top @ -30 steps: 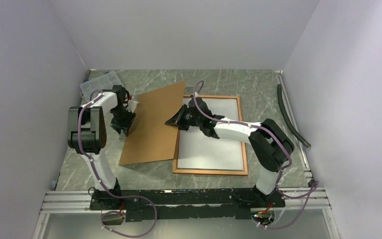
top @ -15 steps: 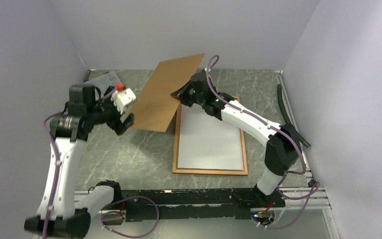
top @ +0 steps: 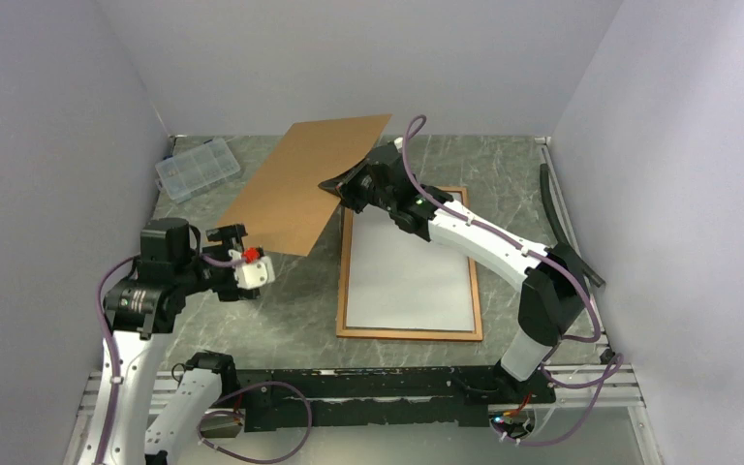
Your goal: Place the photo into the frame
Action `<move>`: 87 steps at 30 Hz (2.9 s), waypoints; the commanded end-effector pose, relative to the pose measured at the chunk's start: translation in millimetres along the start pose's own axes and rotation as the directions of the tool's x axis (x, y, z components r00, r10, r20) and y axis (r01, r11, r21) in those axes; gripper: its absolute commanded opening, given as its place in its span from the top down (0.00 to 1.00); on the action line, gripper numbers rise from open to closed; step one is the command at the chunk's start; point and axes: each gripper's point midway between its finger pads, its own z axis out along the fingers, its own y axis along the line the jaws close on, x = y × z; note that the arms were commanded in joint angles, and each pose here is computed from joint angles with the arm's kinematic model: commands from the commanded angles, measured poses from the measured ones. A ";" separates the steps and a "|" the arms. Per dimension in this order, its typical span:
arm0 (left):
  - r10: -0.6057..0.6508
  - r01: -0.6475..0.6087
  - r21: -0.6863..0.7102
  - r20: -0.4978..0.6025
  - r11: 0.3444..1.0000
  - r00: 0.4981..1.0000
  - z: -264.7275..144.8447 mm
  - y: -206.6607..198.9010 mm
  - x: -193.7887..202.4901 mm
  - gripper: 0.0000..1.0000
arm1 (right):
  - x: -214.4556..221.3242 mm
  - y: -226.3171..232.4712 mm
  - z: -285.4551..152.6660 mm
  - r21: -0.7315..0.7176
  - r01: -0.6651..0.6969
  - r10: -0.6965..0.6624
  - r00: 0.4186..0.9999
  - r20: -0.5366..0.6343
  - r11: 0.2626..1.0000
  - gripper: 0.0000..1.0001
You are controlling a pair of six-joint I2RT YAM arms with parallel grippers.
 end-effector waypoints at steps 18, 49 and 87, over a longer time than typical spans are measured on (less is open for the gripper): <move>0.403 -0.424 -0.420 -0.143 0.802 0.904 0.8 79.4 10.0 0.86 | 36.3 69.6 -66.6 -0.292 -0.081 0.048 0.992 -0.120 0.953 0.72; 0.295 -0.227 -0.366 0.142 0.903 0.945 -36.8 68.1 -64.8 0.97 | -17.7 27.8 -200.4 -0.345 0.881 -0.928 -0.225 0.298 -0.324 0.01; 0.378 -0.301 -0.386 0.140 0.872 0.915 -46.6 68.4 -76.0 0.94 | 38.5 20.7 -143.7 -0.337 0.759 -0.828 -0.475 0.298 -0.557 1.00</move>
